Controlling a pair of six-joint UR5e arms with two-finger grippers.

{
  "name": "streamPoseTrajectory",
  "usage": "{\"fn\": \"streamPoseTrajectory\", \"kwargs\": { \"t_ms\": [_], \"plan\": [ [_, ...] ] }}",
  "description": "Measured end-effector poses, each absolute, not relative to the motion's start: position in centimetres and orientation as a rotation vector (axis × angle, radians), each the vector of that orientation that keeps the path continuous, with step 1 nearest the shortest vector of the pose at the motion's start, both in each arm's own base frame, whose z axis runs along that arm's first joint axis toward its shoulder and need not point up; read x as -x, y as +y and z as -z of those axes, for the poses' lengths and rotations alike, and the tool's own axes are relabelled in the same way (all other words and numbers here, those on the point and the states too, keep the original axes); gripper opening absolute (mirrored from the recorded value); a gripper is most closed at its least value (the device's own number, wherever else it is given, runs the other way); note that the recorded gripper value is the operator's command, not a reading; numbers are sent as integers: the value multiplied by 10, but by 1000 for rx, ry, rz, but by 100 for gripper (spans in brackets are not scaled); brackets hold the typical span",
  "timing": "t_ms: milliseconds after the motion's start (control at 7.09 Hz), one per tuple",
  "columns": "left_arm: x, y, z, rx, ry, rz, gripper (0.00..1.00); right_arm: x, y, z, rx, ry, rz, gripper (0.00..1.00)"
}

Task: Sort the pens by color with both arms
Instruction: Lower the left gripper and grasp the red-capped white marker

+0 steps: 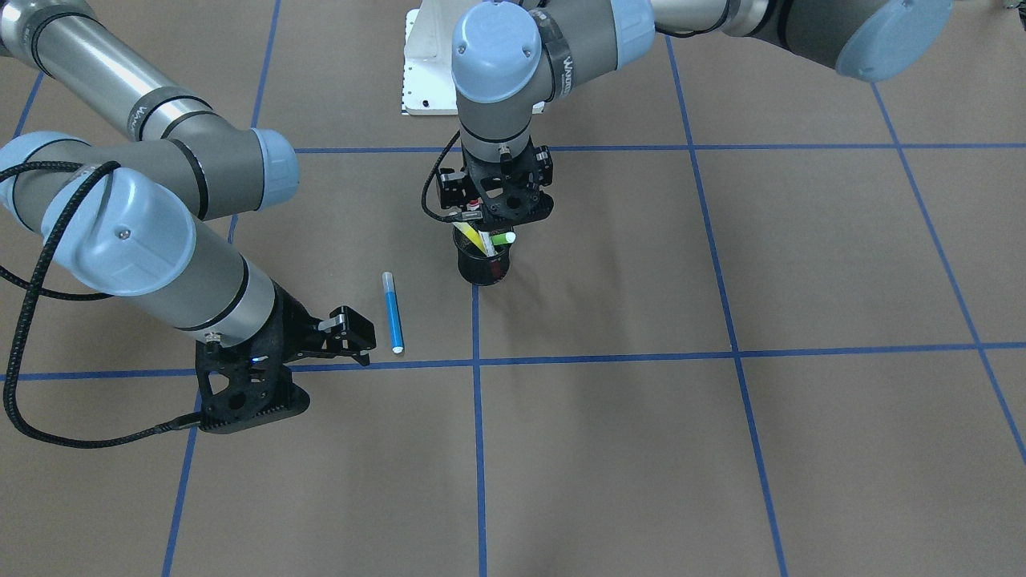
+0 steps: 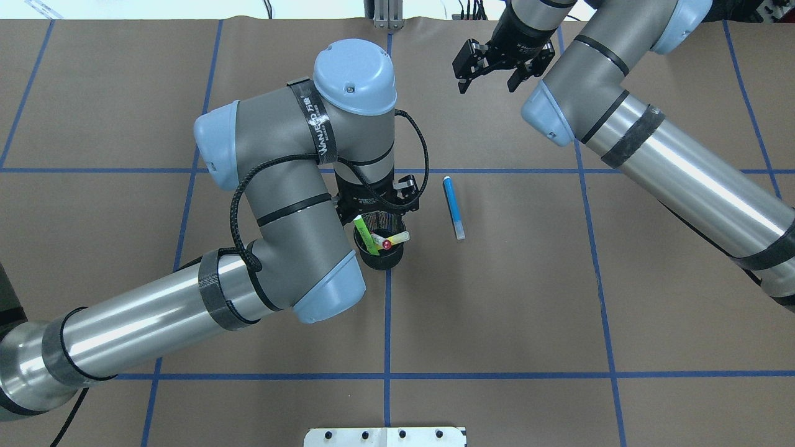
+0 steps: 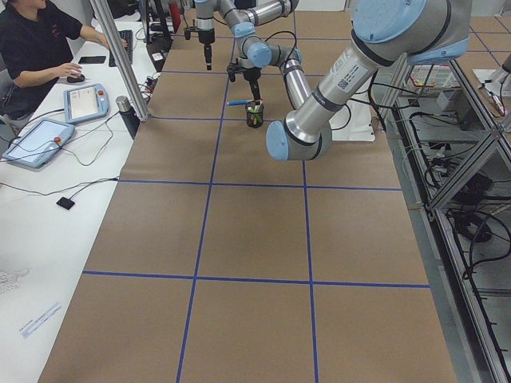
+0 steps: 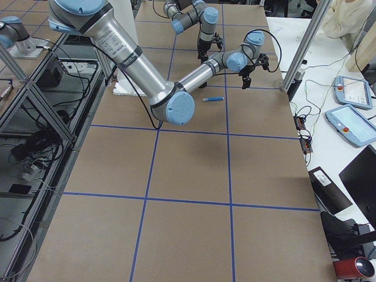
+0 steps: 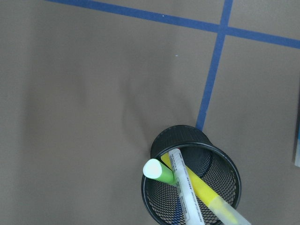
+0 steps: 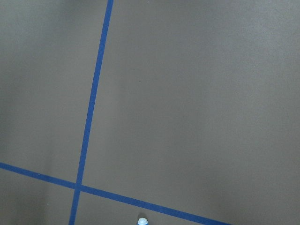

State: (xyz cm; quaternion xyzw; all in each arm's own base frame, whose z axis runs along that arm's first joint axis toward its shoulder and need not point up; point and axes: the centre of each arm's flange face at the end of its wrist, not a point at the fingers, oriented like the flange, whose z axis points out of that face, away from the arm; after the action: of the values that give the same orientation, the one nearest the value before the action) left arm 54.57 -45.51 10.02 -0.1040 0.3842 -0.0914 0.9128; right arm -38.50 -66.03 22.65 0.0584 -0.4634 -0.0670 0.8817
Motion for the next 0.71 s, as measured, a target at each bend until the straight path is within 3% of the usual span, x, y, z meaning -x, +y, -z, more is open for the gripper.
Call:
{"fn": "streamPoseTrajectory", "kwargs": {
  "t_ms": [705],
  "plan": [
    [-562, -442, -105, 269, 828, 294, 77, 386, -660, -226, -122, -964, 139, 99]
  ]
}}
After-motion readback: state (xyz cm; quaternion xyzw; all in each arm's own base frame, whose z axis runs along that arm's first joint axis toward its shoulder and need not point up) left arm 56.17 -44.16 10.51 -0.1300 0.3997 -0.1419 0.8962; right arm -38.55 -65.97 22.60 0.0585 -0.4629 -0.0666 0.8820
